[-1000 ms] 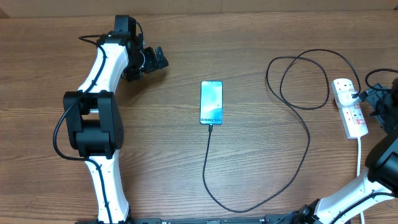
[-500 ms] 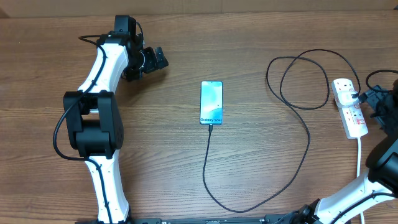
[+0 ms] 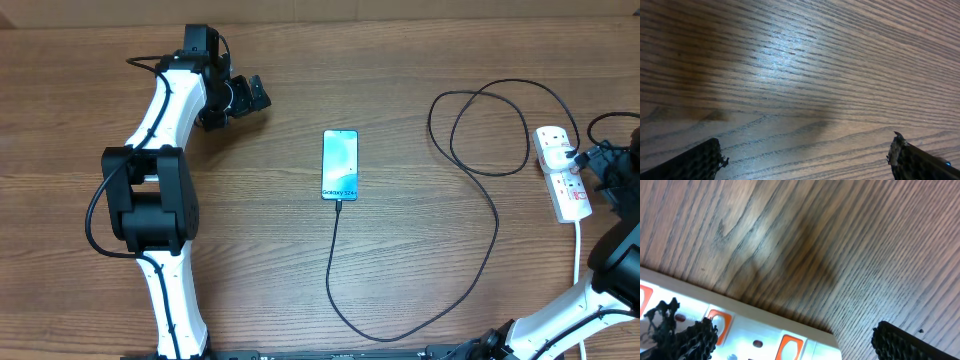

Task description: Plug charger to phone and switch on socket

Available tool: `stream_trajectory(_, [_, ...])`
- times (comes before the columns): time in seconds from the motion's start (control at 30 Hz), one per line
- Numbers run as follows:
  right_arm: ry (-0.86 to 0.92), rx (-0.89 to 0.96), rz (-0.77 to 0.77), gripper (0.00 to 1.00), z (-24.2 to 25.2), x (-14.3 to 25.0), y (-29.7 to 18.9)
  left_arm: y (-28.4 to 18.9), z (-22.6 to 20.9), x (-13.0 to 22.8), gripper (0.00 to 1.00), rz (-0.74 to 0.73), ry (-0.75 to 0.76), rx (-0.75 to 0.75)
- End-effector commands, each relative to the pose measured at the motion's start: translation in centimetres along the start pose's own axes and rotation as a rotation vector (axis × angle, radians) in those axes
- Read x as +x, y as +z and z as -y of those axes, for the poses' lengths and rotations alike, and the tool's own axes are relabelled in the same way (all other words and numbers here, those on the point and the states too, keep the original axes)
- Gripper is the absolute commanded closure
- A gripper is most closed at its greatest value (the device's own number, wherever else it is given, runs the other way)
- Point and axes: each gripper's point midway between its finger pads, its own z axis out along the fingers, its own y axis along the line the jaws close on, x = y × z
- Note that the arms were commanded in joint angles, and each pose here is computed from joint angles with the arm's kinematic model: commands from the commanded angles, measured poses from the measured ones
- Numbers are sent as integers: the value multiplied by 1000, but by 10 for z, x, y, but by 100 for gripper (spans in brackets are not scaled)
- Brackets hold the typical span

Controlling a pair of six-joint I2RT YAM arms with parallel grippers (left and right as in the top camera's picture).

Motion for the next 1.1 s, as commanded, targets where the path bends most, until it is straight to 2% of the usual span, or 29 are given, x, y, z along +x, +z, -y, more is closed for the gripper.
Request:
stream_trajectory(0.0, [20, 24, 19, 0, 4, -3, 1, -11, 6, -4, 1, 25, 17, 1])
stream_trajectory(1.07, [39, 13, 9, 0, 4, 5, 13, -11, 6, -4, 0, 25, 17, 1])
